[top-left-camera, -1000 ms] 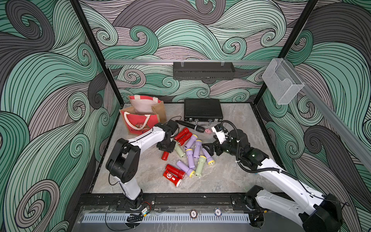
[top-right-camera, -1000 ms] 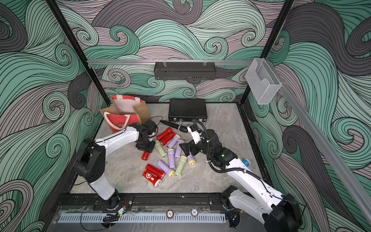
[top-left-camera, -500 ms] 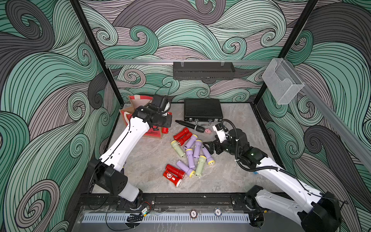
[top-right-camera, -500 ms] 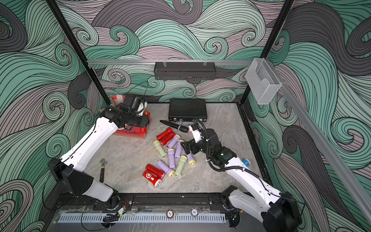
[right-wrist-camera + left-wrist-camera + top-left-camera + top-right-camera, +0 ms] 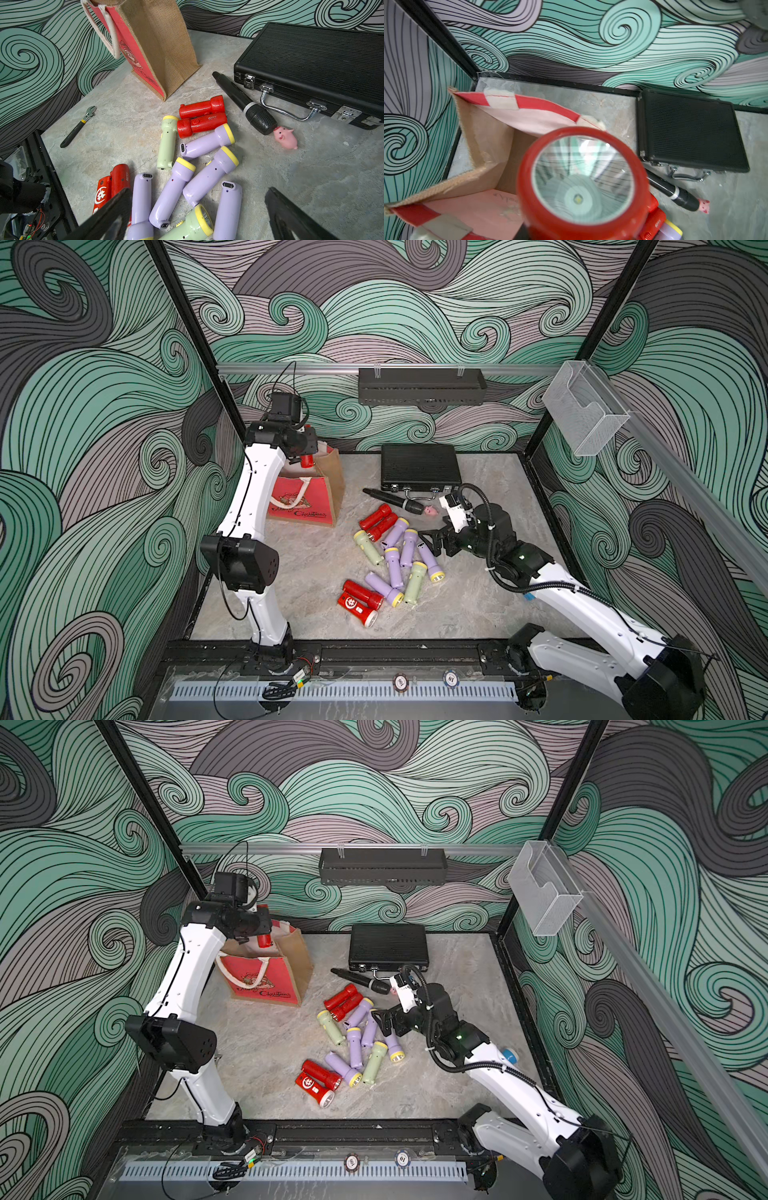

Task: Put the flashlights into the tote bags
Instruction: Place the flashlight in the canvas bag.

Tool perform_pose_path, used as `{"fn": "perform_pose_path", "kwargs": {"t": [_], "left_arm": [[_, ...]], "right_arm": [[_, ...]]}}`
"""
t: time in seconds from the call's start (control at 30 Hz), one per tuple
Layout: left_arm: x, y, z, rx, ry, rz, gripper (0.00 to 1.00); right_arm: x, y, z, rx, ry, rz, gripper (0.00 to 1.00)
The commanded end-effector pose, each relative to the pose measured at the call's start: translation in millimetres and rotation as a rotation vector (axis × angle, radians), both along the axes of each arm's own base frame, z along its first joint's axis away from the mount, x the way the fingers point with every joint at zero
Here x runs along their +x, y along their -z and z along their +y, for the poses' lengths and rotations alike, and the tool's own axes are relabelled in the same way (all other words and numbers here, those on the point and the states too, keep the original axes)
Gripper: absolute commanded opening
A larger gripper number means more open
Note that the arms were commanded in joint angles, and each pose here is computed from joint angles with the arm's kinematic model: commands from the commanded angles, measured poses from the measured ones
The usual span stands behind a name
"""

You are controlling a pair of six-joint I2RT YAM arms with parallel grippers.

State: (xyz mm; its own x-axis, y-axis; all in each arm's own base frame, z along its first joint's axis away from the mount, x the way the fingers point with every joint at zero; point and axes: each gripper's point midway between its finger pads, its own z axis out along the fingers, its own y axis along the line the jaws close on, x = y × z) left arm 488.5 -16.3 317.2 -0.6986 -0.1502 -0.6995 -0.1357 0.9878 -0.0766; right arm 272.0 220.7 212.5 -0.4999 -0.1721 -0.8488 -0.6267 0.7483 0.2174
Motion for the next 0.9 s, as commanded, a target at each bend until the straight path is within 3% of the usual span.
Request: {"fn": "perform_pose_path", "kwargs": {"t": [0.0,0.17,0.53,0.87], "left_arm": [[8.6,11.4,25.3,0.025,-0.046,0.033,0.0],[10.5,34.9,33.6,0.047,-0.051,0.092,0.0],[21.8,124.5,45.2,0.072,-0.051,0.282,0.0],[30.4,170.9,55.8,0.113,-0.038,0.396,0.0]], "right_arm": [[1.7,-15.3,4.7,0.028,-0.021,-0.042,0.99],[0.5,-19.0,1.6,0.026,-0.014,-0.061,0.99],[-3.0,-29.8,-4.7,0.037,0.0,-0.099,0.99],[-3.2,-36.0,-8.8,0.036,0.013,-0.136,0.99]]}}
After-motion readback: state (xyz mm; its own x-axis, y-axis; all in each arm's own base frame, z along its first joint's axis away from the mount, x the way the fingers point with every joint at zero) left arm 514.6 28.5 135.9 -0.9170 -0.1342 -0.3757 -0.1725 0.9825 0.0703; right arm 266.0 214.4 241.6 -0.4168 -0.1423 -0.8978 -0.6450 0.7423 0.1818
